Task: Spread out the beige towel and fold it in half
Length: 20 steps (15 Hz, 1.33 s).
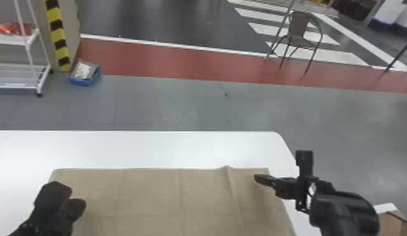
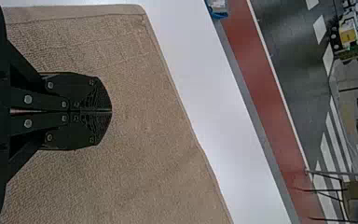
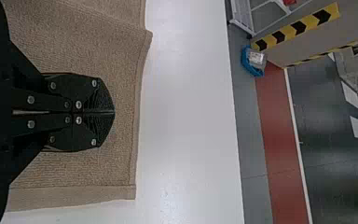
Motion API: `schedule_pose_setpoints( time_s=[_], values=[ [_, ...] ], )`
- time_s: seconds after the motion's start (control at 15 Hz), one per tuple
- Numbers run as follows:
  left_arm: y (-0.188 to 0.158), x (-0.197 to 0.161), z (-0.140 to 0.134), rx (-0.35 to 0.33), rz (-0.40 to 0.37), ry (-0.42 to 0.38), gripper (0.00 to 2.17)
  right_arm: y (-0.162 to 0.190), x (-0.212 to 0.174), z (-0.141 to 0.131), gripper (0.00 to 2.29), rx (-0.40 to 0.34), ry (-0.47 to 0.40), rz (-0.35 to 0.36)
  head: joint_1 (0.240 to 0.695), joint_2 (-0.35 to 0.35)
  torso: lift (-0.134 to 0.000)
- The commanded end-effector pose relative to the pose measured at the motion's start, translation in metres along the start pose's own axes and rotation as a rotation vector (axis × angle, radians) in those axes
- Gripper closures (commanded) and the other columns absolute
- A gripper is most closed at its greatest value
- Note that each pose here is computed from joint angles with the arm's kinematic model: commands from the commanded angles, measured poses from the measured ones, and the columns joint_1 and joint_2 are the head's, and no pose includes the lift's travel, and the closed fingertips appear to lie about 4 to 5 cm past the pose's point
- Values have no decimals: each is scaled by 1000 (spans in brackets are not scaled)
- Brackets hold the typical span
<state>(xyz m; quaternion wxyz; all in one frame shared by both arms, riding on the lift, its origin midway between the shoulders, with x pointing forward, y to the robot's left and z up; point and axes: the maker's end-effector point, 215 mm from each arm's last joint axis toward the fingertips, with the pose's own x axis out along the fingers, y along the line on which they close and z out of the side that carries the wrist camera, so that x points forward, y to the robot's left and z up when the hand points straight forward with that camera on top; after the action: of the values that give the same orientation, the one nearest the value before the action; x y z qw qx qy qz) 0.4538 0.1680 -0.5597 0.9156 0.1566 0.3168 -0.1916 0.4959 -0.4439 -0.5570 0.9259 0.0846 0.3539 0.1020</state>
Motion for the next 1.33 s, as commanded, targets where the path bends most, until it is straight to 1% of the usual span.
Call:
schedule_pose_setpoints(
  time_s=[0.0, 0.07, 0.2, 0.27, 0.47, 0.53, 0.67, 0.93, 1.13, 1.27],
  values=[
    [-1, -18, 3, -17, -4, -12, 1447, 4, -28, 1, 1656, 27, -39, 11, 695, -313, 0],
    [5, -27, 8, -23, 6, -28, 1447, 2, -49, 6, 1656, 45, -73, 11, 695, -314, 0],
    [13, -41, 4, -36, 22, -32, 1447, -5, -73, -4, 1652, 76, -99, 21, 695, -327, 0],
    [15, -45, -2, -33, 23, -24, 1447, -11, -91, -13, 1656, 89, -108, 15, 695, -331, 0],
    [24, -50, -28, -31, 39, 34, 1447, -21, -116, -52, 1656, 119, -83, 4, 695, -350, 0],
    [26, -50, -34, -28, 42, 46, 1447, -26, -121, -61, 1656, 114, -79, -6, 695, -350, 0],
    [31, -48, -41, -20, 51, 61, 1447, -30, -122, -72, 1656, 118, -65, -13, 695, -350, 0],
    [23, -34, -54, -8, 42, 89, 1447, -35, -114, -95, 1656, 119, -5, -29, 695, -350, 0],
    [23, -26, -56, 0, 44, 93, 1447, -36, -100, -99, 1656, 95, 21, -39, 695, -350, 0],
    [21, -24, -53, 1, 40, 91, 1447, -33, -90, -97, 1652, 91, 28, -32, 695, -350, 0]
  ],
)
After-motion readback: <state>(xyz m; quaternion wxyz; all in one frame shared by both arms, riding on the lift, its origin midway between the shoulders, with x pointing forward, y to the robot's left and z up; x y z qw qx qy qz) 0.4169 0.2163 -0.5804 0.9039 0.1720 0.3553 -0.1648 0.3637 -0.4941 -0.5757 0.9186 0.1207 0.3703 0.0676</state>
